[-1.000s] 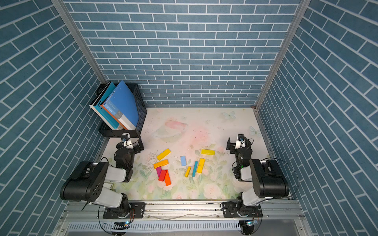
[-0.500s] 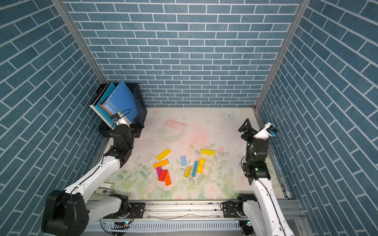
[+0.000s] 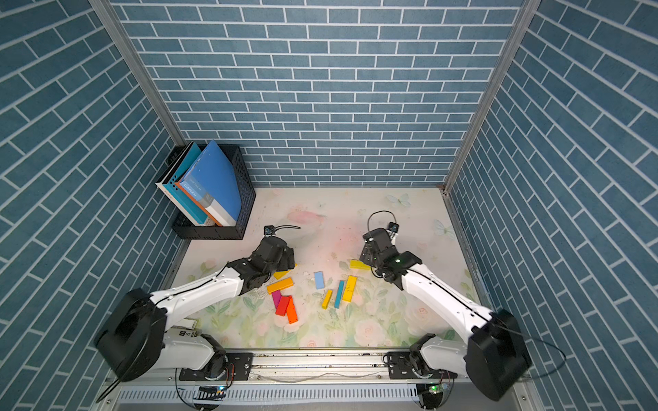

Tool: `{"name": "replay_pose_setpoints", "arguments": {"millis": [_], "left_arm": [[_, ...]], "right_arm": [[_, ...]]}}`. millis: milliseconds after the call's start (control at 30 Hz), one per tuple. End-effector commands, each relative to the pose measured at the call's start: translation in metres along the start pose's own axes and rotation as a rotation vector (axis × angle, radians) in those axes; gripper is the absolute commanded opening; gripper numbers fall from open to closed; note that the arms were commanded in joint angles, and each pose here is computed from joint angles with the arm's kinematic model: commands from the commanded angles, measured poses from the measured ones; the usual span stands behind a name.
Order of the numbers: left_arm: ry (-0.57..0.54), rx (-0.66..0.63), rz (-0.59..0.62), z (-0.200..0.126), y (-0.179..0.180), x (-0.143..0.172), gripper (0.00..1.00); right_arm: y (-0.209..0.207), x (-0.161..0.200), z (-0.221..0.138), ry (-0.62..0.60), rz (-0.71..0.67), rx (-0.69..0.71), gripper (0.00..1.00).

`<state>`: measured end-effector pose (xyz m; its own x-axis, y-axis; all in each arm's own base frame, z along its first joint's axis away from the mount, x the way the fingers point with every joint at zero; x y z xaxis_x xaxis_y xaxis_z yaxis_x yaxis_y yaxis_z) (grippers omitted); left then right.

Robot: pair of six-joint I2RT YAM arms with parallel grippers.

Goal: Assemble the letter h with building blocks
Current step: Pick up the building block from the center of the board.

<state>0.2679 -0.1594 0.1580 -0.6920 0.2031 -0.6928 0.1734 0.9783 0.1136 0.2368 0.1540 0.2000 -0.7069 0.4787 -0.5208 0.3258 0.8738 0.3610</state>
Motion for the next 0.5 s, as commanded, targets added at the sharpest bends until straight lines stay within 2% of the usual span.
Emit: {"name": "replay_pose_setpoints", "arguments": {"millis": [0, 167, 300, 467], "left_arm": [[0.09, 0.041, 0.095, 0.013, -0.009, -0.008, 0.89], [0.173, 0.048, 0.164, 0.036, -0.021, -0.01, 0.84], [0.223, 0.067, 0.174, 0.041, -0.02, -0.005, 0.84], [0.316, 0.072, 0.148, 0.042, -0.012, 0.014, 0.78]], "right_arm": [[0.006, 0.022, 0.003, 0.102, -0.07, 0.038, 0.76], [0.012, 0.029, 0.01, 0.146, -0.063, 0.006, 0.67], [0.012, 0.032, 0.014, 0.168, -0.077, 0.019, 0.65], [0.012, 0.033, 0.012, 0.182, -0.089, 0.016, 0.64]]}}
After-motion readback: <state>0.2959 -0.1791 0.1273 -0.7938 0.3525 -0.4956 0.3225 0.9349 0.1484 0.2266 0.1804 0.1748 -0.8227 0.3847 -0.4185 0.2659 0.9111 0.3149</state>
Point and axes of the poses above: each gripper's point midway between its finger pads, its own z axis out along the fingers, its own y axis along the line the jaws close on, x = y × z, the point moved 9 cm from there along -z, back along the fingers, and after that the axes turned 14 degrees about z, right-handed, at the moved point
